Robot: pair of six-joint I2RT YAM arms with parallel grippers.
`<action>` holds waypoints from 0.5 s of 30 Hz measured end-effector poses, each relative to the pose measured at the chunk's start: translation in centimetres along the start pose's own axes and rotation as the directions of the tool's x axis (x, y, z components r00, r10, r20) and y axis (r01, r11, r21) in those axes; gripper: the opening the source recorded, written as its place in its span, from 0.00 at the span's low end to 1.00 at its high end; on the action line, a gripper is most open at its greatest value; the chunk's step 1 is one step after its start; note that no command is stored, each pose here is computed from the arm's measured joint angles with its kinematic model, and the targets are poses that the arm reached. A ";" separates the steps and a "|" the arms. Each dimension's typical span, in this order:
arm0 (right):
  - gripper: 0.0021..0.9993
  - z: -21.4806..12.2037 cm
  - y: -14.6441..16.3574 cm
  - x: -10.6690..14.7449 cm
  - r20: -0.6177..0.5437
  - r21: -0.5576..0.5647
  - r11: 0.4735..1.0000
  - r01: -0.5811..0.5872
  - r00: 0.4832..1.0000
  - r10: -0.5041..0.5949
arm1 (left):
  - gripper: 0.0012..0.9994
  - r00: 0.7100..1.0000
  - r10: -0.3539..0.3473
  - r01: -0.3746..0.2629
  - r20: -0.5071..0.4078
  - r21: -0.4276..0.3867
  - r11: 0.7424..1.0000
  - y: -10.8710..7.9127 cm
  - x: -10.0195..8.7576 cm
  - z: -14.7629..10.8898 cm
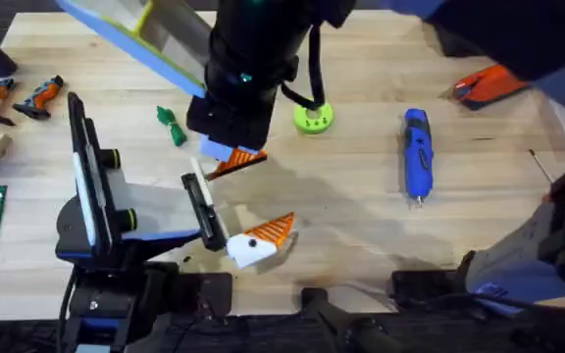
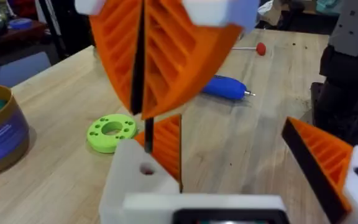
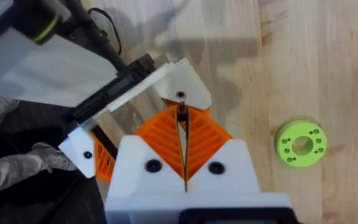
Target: Pick up the gripper from the table and insert it into the empty holder that is missing its gripper. Then pick up a screw, insert it into the mounting hole, and use the screwdriver to tighten it. Finally, clean up the table by picking up the vegetable and placing it into the bucket.
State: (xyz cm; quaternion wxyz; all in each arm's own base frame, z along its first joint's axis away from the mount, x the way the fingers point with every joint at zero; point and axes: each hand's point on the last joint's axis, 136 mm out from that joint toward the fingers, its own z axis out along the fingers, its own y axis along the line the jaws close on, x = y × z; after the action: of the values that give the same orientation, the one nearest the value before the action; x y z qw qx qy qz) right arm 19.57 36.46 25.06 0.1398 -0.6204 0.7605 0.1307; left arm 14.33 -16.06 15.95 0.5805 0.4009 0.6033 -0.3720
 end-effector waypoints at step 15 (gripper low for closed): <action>0.00 0.1 0.3 -0.2 0.005 -0.002 1.000 0.009 1.000 -0.009 | 0.99 1.000 0.000 0.000 0.000 0.000 1.000 0.0 0.0 0.0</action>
State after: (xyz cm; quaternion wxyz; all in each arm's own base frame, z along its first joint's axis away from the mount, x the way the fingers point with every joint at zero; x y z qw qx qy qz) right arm 19.32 36.74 25.09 0.1417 -0.6236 0.7573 0.1322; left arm 14.33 -16.06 15.95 0.5806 0.4010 0.6032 -0.3719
